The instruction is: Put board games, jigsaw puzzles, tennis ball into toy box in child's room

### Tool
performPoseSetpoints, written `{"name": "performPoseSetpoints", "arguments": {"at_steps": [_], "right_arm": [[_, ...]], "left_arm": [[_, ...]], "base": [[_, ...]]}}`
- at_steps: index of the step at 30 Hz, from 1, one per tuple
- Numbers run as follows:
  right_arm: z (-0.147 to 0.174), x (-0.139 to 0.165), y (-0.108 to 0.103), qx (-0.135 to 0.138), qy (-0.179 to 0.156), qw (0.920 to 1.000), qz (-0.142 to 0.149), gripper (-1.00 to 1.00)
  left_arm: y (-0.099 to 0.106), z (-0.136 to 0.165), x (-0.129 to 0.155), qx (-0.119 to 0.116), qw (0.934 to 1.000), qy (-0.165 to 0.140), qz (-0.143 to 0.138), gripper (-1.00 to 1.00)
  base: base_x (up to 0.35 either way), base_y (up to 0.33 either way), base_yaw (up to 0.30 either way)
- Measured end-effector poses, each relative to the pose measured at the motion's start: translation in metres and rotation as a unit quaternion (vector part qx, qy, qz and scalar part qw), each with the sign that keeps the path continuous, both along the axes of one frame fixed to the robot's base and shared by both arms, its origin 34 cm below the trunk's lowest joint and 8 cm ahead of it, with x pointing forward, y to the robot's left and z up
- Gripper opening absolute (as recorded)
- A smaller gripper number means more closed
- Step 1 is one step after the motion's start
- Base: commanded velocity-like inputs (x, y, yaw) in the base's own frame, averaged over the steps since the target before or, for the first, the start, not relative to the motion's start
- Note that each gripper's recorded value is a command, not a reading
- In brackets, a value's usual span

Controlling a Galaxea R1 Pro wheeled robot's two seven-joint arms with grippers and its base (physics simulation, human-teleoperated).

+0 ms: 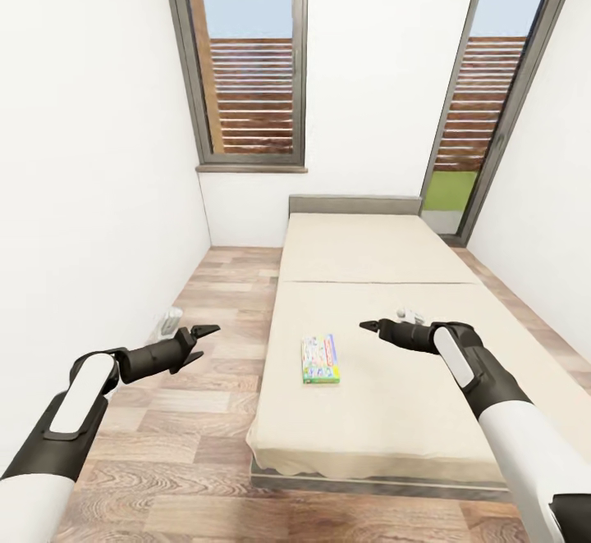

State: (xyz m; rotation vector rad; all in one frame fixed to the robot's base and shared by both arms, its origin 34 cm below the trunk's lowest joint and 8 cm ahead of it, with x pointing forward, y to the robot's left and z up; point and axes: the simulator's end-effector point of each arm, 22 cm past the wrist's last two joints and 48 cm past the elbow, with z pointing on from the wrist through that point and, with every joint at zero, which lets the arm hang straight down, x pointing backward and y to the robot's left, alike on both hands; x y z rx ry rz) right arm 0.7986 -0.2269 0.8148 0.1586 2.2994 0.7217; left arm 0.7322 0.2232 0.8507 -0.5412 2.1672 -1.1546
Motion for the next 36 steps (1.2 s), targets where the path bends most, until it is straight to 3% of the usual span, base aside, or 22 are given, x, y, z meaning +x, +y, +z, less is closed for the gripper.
{"name": "performPoseSetpoints", "arguments": {"at_steps": [20, 36], "right_arm": [[-0.036, -0.002, 0.005, -0.006, -0.006, 0.9999, 0.006, 1.0], [-0.074, -0.011, 0.01, -0.011, 0.018, 0.9996, 0.016, 1.0]], "left_arm": [[-0.007, -0.038, 0.003, -0.007, 1.0, -0.004, -0.004, 1.0], [-0.007, -0.069, 0.0, -0.008, 1.0, -0.004, -0.004, 1.0]], "base": [[0.0, 0.0, 0.0], [0.0, 0.0, 0.0]]}}
